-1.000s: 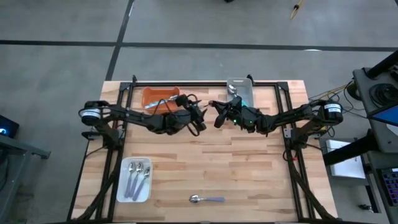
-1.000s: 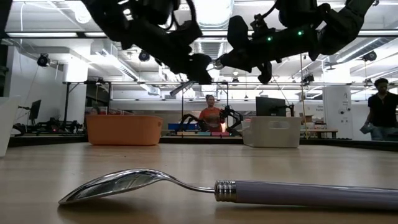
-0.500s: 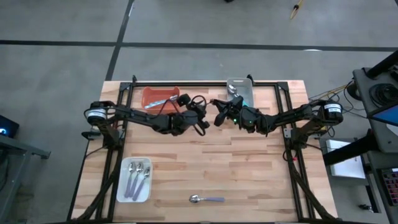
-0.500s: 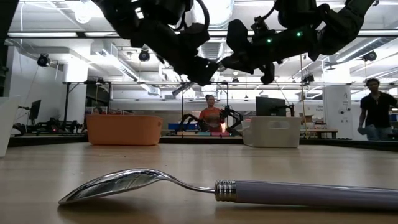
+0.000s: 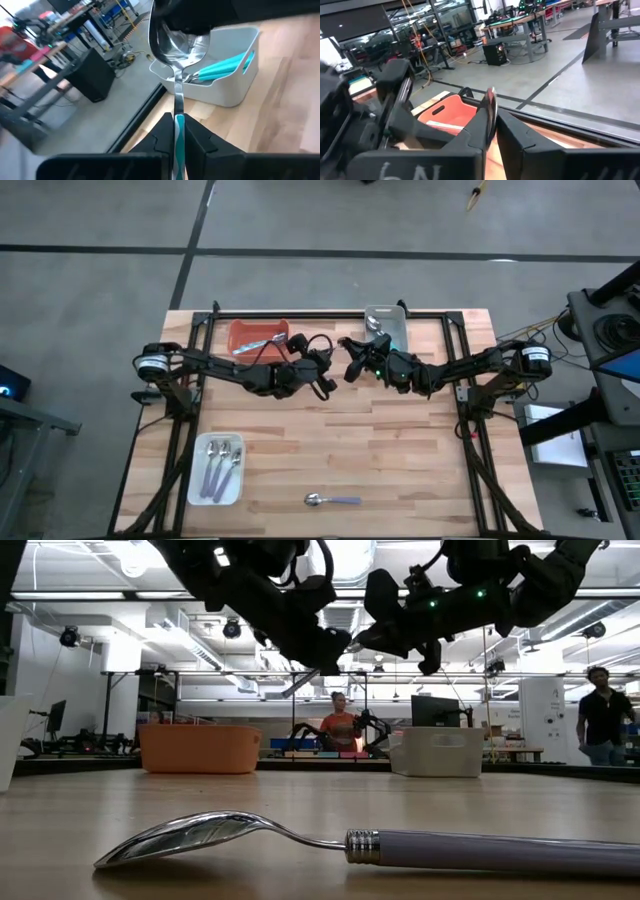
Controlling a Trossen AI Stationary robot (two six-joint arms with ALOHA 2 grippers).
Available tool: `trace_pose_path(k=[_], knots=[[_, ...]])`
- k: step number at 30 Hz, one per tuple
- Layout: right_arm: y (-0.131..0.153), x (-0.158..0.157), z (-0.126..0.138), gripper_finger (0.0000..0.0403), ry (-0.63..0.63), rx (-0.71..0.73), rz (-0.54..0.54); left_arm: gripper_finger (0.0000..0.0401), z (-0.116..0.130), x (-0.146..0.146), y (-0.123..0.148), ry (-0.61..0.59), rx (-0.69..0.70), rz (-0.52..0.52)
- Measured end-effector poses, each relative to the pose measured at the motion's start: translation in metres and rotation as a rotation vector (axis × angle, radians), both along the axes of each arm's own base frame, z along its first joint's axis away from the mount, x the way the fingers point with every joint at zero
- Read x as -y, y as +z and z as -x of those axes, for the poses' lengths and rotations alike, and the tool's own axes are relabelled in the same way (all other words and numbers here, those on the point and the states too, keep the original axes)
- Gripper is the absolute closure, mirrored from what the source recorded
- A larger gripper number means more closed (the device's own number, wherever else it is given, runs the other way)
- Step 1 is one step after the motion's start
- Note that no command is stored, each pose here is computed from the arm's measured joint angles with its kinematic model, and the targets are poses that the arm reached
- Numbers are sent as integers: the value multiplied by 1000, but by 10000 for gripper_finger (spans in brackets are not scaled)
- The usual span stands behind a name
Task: Sort silverware by color (type)
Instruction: Put the blue patterned spoon into the orange bin
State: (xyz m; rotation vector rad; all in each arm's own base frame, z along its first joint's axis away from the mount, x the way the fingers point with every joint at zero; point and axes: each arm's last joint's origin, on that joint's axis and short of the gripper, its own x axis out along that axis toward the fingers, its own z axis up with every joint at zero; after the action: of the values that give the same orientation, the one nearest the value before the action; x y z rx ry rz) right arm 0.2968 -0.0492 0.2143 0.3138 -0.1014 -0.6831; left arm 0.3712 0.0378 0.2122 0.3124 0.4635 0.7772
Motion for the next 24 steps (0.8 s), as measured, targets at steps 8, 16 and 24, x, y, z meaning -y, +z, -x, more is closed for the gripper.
trace_pose_path(k=[8, 16, 24], knots=[[5, 0, 3, 315, 7, -22, 33, 398, 18, -3, 14, -14, -65, 70], [20, 7, 20, 261, -27, -113, 54, 398, 73, -36, 37, -114, -373, 203], [29, 12, 36, 252, -52, -166, 27, 397, 144, -103, 37, -50, -729, 357]])
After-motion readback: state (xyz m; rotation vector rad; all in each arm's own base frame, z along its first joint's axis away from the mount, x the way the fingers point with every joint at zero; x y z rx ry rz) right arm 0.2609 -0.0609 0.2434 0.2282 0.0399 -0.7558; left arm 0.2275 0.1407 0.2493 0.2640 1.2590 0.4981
